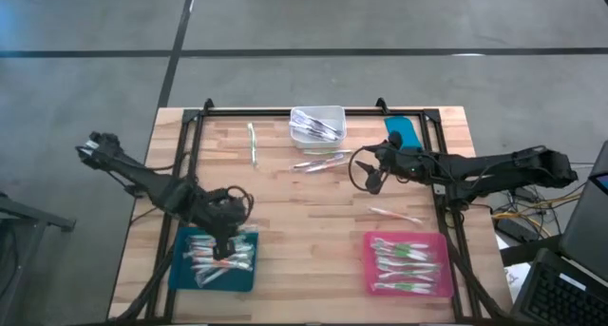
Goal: Pick & Place Toothbrushes
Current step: Put the violet toothbrush into the white bin
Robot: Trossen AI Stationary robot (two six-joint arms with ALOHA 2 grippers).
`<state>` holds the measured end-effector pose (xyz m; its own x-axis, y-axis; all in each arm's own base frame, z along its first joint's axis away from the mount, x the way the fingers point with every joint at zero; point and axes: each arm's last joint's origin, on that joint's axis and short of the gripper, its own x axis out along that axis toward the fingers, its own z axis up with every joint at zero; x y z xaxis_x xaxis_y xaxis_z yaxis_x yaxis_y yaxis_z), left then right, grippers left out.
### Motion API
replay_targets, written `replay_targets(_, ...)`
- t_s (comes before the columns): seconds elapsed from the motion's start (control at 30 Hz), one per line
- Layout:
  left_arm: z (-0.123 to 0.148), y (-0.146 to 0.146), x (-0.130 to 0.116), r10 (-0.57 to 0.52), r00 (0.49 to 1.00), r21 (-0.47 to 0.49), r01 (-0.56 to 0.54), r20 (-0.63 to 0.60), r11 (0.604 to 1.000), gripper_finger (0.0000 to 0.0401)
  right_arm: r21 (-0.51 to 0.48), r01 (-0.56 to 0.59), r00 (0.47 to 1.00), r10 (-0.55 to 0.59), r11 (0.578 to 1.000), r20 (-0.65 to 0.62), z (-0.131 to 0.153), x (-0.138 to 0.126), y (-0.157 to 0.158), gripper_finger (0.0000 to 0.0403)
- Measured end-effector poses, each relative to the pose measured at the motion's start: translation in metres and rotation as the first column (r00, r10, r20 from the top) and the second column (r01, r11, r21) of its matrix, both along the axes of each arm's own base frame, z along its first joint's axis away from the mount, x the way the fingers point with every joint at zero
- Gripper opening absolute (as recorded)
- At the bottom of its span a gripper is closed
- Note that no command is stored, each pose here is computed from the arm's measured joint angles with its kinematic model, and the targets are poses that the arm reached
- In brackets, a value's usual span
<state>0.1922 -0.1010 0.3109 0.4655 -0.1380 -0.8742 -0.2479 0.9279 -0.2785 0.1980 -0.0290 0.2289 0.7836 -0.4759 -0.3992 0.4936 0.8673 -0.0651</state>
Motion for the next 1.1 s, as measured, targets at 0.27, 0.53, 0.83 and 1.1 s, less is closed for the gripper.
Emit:
replay_targets(0.27, -0.02, -0.008, -0.005, -0.068, 0.99, 0.045, 0.075, -0.124, 0.996, 0.0033, -0.006, -0.005, 1.0, 0.005, 1.0, -0.018, 0.0, 0.004, 0.0, 0.0222)
replay_targets(0.53, -0.044, -0.008, -0.008, -0.124, 0.967, 0.038, 0.136, -0.221, 0.99, 0.0042, -0.013, -0.009, 1.0, 0.008, 1.0, -0.022, 0.0, 0.004, 0.0, 0.0227)
replay_targets(0.83, -0.071, -0.006, -0.012, -0.119, 0.96, 0.051, 0.136, -0.252, 0.989, 0.0037, -0.013, -0.009, 1.0, 0.009, 1.0, -0.022, -0.001, 0.004, 0.0, 0.0246)
replay_targets(1.1, -0.094, -0.007, -0.014, -0.177, 0.95, 0.006, 0.185, -0.258, 0.983, 0.004, -0.02, -0.013, 1.0, 0.012, 1.0, -0.027, -0.001, 0.004, 0.0, 0.0237)
